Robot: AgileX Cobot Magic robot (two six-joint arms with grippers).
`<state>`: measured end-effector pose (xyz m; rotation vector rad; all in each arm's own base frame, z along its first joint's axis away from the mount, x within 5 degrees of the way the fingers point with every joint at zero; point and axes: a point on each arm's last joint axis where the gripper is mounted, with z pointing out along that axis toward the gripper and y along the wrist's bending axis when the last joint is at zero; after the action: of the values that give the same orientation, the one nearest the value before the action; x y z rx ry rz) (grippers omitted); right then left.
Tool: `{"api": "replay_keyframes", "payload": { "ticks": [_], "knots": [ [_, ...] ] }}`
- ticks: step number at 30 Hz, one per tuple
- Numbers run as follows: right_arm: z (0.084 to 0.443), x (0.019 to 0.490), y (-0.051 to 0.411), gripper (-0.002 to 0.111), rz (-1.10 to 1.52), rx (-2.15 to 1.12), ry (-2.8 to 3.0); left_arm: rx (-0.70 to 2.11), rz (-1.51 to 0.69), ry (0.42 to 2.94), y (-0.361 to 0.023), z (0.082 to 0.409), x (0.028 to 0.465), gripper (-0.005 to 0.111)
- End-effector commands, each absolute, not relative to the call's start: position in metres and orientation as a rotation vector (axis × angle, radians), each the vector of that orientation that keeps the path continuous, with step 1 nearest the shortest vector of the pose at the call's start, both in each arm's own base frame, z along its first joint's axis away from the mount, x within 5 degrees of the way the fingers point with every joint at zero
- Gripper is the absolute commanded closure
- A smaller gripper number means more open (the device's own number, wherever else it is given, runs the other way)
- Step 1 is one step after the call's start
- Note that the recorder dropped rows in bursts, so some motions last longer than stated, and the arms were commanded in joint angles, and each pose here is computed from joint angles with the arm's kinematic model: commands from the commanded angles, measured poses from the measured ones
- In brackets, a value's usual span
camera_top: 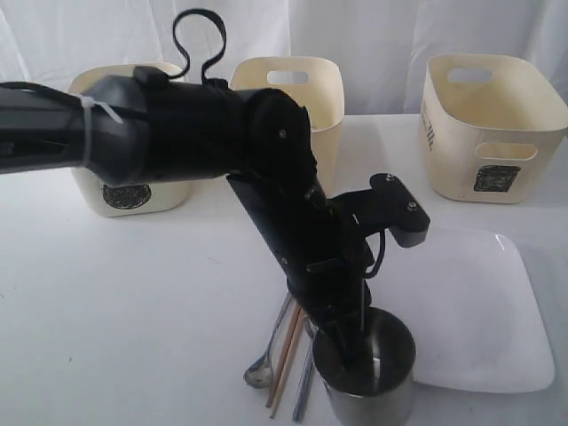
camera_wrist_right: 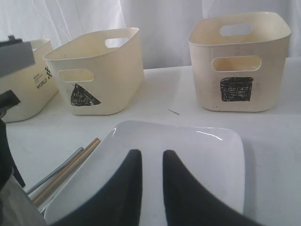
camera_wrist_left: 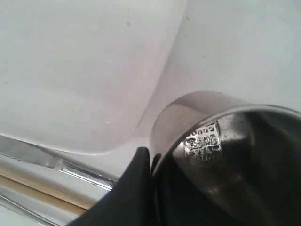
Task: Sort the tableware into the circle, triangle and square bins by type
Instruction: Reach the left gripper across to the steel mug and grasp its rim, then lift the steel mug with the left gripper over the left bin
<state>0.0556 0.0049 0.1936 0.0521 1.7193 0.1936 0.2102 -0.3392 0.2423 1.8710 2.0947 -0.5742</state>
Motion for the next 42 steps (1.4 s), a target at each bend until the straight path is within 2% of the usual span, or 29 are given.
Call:
{"api": "replay_keyframes", "payload": {
  "ticks": [1, 8, 16, 21, 27, 31, 42],
  "knots": [
    [0.192, 0.055, 0.005, 0.092, 0.191, 0.054, 1.715, 1.816, -0.597, 2.042, -0.323, 0.280, 0.208, 0.107],
    [0.192, 0.055, 0.005, 0.092, 0.191, 0.054, 1.715, 1.551, -0.492, 2.011, -0.274, 0.324, 0.247, 0.107],
    [0.192, 0.055, 0.005, 0.092, 0.191, 0.054, 1.715, 1.109, -0.319, 2.012, -0.189, 0.363, 0.306, 0.107],
    [0.192, 0.055, 0.005, 0.092, 0.191, 0.054, 1.715, 0.856, -0.205, 1.960, -0.146, 0.373, 0.339, 0.107],
    [0.192, 0.055, 0.005, 0.092, 0.191, 0.054, 1.715, 0.628, -0.068, 1.802, -0.114, 0.383, 0.370, 0.107],
    [0.192, 0.055, 0.005, 0.092, 0.191, 0.054, 1.715, 0.525, 0.009, 1.747, -0.097, 0.374, 0.393, 0.107],
    [0.192, 0.055, 0.005, 0.092, 0.191, 0.054, 1.715, 0.497, 0.080, 1.862, -0.078, 0.306, 0.438, 0.107]
  ]
}}
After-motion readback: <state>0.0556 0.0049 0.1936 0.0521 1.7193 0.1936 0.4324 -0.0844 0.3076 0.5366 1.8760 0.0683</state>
